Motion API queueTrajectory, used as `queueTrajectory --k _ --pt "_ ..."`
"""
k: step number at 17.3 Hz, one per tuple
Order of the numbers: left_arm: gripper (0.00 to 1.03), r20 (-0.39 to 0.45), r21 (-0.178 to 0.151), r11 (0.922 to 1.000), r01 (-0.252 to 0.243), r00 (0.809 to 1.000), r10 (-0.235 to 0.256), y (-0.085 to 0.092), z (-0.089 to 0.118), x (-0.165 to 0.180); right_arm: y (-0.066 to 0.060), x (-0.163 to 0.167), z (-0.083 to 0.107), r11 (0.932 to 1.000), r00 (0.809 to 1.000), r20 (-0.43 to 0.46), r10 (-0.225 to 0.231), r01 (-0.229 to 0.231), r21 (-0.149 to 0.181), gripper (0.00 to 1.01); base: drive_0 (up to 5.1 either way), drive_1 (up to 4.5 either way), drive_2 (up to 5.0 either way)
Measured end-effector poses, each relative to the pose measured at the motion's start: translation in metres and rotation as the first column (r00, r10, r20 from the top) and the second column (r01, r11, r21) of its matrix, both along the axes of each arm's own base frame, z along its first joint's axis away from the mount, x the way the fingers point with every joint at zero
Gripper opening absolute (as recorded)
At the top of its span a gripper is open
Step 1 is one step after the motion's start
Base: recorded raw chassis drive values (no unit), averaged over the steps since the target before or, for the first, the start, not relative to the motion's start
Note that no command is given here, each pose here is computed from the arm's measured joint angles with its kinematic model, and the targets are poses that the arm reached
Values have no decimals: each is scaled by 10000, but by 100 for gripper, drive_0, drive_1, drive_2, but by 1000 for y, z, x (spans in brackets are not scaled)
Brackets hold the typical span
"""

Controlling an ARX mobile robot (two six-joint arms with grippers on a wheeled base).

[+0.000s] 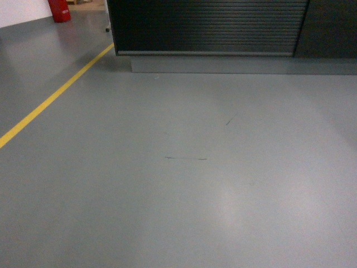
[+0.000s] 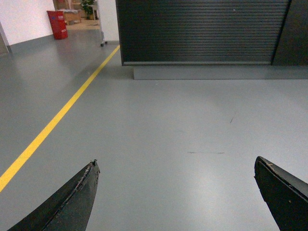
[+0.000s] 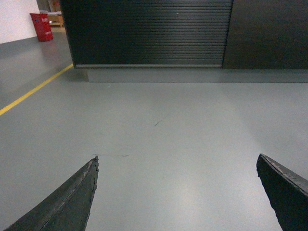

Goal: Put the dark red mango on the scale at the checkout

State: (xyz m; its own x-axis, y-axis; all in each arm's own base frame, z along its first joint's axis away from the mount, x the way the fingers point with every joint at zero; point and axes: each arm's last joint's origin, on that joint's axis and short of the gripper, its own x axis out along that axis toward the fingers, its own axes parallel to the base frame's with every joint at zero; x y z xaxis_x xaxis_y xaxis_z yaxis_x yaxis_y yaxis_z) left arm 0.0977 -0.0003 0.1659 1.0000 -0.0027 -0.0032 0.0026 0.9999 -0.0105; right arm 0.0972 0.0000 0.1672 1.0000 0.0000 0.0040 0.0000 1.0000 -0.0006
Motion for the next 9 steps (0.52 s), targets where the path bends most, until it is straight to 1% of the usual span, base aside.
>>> queueTrajectory --k 9 --pt "98 0 0 10000 0 10000 0 0 0 0 0 0 0 10000 10000 0 0 0 0 98 0 0 0"
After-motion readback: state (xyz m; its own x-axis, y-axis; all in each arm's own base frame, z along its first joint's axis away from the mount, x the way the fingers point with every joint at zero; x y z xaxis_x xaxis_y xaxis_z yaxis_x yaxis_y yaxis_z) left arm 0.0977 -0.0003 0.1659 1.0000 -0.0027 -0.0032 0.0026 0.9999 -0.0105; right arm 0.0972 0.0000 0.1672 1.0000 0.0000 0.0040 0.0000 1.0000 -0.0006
